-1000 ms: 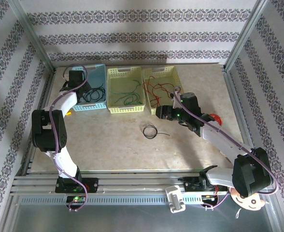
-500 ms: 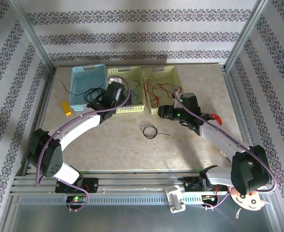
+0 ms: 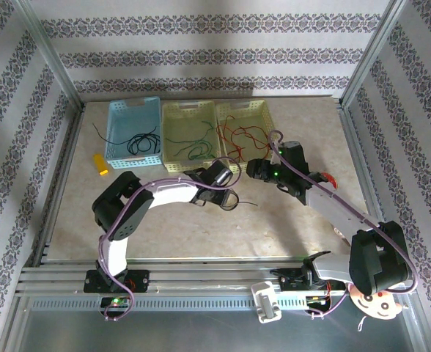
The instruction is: Untangle the cables
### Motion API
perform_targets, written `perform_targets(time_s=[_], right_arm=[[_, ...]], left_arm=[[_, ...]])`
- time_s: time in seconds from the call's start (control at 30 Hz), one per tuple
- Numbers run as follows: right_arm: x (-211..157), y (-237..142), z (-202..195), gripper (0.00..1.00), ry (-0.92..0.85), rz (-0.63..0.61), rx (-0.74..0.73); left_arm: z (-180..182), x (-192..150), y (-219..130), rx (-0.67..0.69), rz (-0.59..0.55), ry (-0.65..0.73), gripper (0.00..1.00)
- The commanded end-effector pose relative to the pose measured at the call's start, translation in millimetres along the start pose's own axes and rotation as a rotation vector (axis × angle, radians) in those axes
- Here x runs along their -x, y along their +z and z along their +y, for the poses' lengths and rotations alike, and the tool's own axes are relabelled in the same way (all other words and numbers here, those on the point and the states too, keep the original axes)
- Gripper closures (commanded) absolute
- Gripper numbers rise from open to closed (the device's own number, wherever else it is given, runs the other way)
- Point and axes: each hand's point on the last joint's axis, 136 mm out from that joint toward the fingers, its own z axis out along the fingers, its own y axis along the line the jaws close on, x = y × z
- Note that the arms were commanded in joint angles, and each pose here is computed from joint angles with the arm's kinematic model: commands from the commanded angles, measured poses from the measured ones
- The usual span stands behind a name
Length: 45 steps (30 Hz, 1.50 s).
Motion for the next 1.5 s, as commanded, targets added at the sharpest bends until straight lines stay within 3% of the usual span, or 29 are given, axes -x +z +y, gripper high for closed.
perform_targets(time_s=[0.0,0.13,0.2,0.43,0.7,0.73,0.87,1.0,1.23,1.37,1.47], right_arm=[[-12,-3,-4,0.35,-0.008,0.026,-0.007],[-21,-1,-5,0.35,-0.023,0.052,-0.009],[-25,0,-5,0.35,-0.025,0.066,-0.009],[-28,4,13,0.36,-0.031,0.095,0.085],[-36,10,44,0.43,-0.074,0.164,0.217],[-36,10,45,0.48,-0.078,0.165,0.217],[-36,13,36,0.83,-0.061,0.156,0.179],[-30,13,17,1.0,-0.023,0.113,0.097],[-9,-2,-16,1.0,0.022,-0.011,-0.052],[-6,-5,-7,1.0,-0.003,-0.006,-0.001],[-9,-5,9,0.94,-0.025,0.025,0.079]], left_arm=[[5,-14,6,0.043,0.078,0.002,0.59],[-4,-13,6,0.004,0.068,0.005,0.89],[-6,-4,-2,-0.011,0.026,-0.005,1.0],[-32,49,-73,-0.214,-0.262,0.004,1.0],[-46,71,-109,-0.324,-0.371,-0.023,1.0],[-46,72,-111,-0.325,-0.378,-0.027,1.0],[-43,76,-118,-0.326,-0.407,-0.039,1.0],[-35,76,-121,-0.316,-0.418,-0.059,1.0],[-20,70,-124,-0.341,-0.407,-0.089,1.0],[-29,71,-132,-0.476,-0.409,-0.096,1.0],[-42,72,-140,-0.586,-0.401,-0.068,1.0]])
